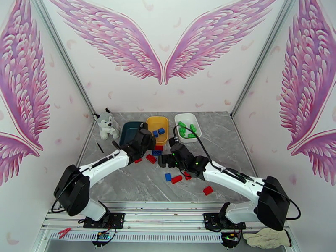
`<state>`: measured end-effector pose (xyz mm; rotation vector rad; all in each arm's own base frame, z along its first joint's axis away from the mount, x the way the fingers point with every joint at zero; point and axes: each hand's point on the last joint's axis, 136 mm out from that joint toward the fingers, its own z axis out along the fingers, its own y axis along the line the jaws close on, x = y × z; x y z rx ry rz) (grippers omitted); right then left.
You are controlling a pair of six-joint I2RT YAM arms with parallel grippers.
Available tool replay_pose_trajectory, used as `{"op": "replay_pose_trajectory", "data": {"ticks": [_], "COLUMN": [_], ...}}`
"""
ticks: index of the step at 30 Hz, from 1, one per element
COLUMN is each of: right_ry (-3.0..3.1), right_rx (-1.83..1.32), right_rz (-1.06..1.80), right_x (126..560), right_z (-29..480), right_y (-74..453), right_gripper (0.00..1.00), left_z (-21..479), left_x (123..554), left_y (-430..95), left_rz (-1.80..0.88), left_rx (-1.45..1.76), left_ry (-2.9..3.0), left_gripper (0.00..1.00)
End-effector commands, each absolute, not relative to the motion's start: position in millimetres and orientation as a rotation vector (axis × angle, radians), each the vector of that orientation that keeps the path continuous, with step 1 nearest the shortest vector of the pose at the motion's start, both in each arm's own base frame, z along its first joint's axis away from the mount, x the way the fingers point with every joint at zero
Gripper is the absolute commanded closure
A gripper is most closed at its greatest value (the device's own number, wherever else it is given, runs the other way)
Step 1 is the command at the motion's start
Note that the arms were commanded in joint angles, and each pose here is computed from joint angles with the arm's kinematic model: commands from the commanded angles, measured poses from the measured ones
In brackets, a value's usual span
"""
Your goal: Sort the legos into containers by color
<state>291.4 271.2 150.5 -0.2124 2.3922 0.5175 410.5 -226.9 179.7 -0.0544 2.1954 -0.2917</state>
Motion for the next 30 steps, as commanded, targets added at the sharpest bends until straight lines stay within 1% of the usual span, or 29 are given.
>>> {"op": "replay_pose_trajectory", "data": {"ticks": [1,2,5,7,8,9,10,13,16,19,21,25,28,30], "right_ry": [2.433,2.446,2.480,2.486,2.477,2.472,2.465,2.457,2.469,2.492,2.512,2.541,2.559,2.575], "right_rx": [-0.181,-0.168,-0.178,-0.216,-0.236,-0.249,-0.258,-0.267,-0.243,-0.189,-0.144,-0.079,-0.012,0.024], "right_rz": [0.464,0.483,0.556,0.581,0.590,0.591,0.597,0.612,0.576,0.522,0.531,0.577,0.551,0.593], "right_x": [310.8,314.1,316.7,316.1,316.4,315.9,315.3,312.2,310.7,307.9,303.0,293.2,287.5,279.5], "right_z": [132.4,127.9,123.8,126.1,129.3,130.5,132.1,133.1,130.0,127.1,124.5,120.2,115.1,111.9], "right_y": [261.0,259.1,258.9,260.2,261.9,262.2,262.6,262.3,255.0,242.9,239.3,237.0,227.3,226.6], "right_gripper": [0.01,0.01,0.01,0.00,0.02,0.03,0.03,0.04,0.06,0.07,0.09,0.13,0.13,0.11], "left_z": [170.1,180.2,176.4,170.7,168.5,167.5,167.4,174.9,186.7,197.0,200.1,182.2,158.8,142.9], "left_x": [439.2,454.9,487.6,502.2,507.5,510.7,511.2,504.9,486.8,459.8,437.3,386.1,342.3,314.3], "left_y": [-229.1,-230.9,-233.6,-237.2,-239.8,-243.4,-245.1,-248.7,-245.4,-237.3,-231.5,-219.1,-212.0,-209.4], "left_rz": [-0.260,-0.272,-0.288,-0.277,-0.271,-0.274,-0.276,-0.290,-0.270,-0.246,-0.262,-0.270,-0.281,-0.315], "left_rx": [-0.007,-0.025,-0.045,-0.038,-0.031,-0.025,-0.022,-0.020,-0.010,-0.001,0.003,0.015,0.033,0.046], "left_ry": [2.244,2.223,2.235,2.250,2.254,2.255,2.254,2.230,2.205,2.184,2.180,2.204,2.236,2.261], "left_gripper": [0.50,0.50,0.45,0.33,0.26,0.21,0.18,0.17,0.17,0.18,0.19,0.20,0.20,0.21]}}
